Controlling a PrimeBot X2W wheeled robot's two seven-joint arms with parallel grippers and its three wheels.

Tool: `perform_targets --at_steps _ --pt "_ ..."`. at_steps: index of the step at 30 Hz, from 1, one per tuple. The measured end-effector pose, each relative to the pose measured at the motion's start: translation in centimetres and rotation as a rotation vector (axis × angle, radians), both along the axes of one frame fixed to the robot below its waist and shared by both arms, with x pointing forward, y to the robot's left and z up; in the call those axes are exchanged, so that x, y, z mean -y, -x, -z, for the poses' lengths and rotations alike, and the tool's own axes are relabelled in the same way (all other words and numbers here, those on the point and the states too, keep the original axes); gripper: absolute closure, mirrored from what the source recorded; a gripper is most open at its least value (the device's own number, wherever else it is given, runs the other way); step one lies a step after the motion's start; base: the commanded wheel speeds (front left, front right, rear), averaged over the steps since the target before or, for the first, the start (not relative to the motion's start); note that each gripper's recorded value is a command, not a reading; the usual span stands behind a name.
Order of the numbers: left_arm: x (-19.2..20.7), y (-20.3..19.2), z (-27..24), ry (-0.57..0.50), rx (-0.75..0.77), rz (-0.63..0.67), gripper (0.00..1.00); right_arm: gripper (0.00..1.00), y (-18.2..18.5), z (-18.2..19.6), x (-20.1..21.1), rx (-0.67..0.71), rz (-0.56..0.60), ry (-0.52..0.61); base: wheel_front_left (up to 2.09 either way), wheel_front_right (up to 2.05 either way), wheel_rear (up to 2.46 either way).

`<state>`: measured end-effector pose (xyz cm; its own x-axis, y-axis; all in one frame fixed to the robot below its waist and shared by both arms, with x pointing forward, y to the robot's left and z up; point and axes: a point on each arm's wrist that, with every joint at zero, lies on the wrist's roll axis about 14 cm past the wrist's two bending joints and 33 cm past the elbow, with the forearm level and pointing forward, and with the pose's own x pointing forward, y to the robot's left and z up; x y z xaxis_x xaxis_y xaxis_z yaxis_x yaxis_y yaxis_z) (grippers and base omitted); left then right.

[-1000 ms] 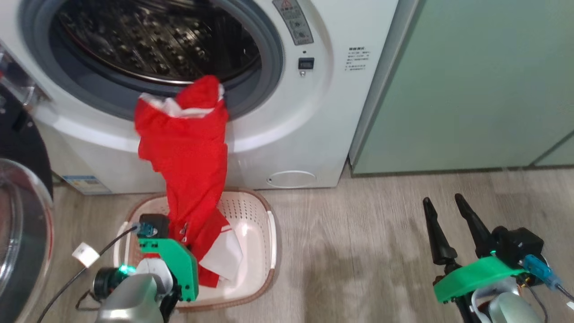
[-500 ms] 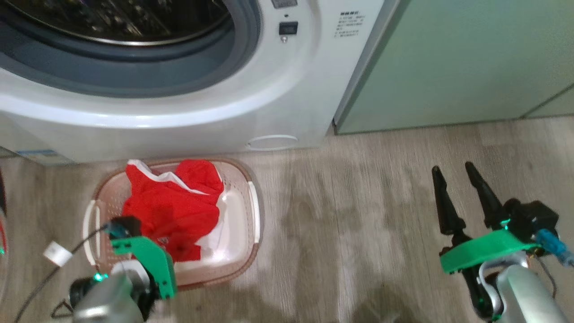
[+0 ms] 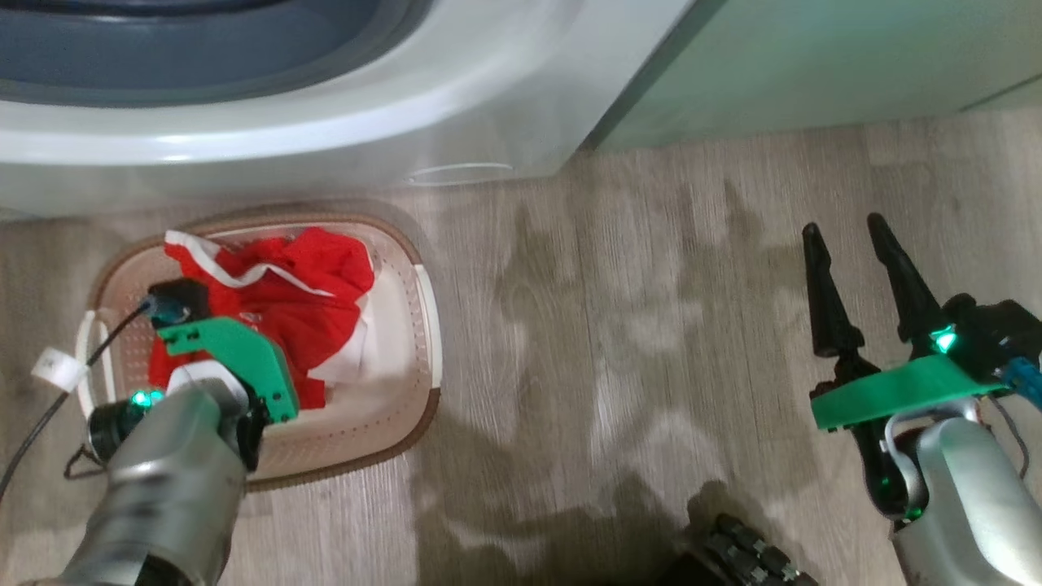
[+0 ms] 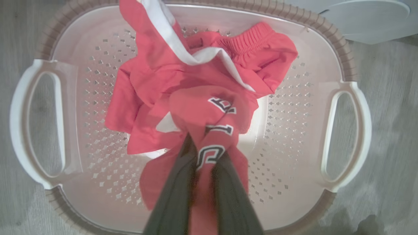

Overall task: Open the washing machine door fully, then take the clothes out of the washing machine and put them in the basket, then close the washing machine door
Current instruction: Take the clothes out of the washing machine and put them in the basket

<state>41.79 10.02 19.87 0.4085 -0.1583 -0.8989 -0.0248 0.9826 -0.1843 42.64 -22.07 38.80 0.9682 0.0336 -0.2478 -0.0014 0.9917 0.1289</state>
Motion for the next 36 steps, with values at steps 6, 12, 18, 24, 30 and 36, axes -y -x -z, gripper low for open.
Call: perform_targets --at_steps 6,12,18,24,30,36 --pt "0.1 -1.0 0.7 -0.027 0.043 -0.012 0.0 0.0 -0.2 0.5 0.6 -0.012 0.009 0.016 0.0 0.0 0.0" --pt "-0.3 -2.0 -1.3 -0.026 0.139 -0.03 0.0 0.0 -0.3 -0.8 0.4 0.021 0.006 0.014 0.0 0.0 0.0" --pt "-1.3 -1.7 -4.3 -0.016 0.277 -0.051 0.0 0.0 -0.1 -3.2 -0.5 0.082 -0.016 0.002 0.0 0.0 0.0" --pt "-1.2 -2.6 -9.3 0.065 0.452 -0.075 0.0 0.0 2.1 -4.7 -1.5 0.107 -0.03 -0.02 0.0 0.0 0.0" --pt "-3.5 -3.2 -14.7 0.069 0.653 -0.102 0.0 0.0 4.0 -5.8 -2.2 0.13 -0.035 -0.032 0.0 0.0 0.0" --pt "-6.0 -1.3 -19.3 0.041 0.82 -0.11 0.0 0.0 5.7 -7.4 -2.5 0.178 -0.021 -0.05 0.0 0.0 0.0"
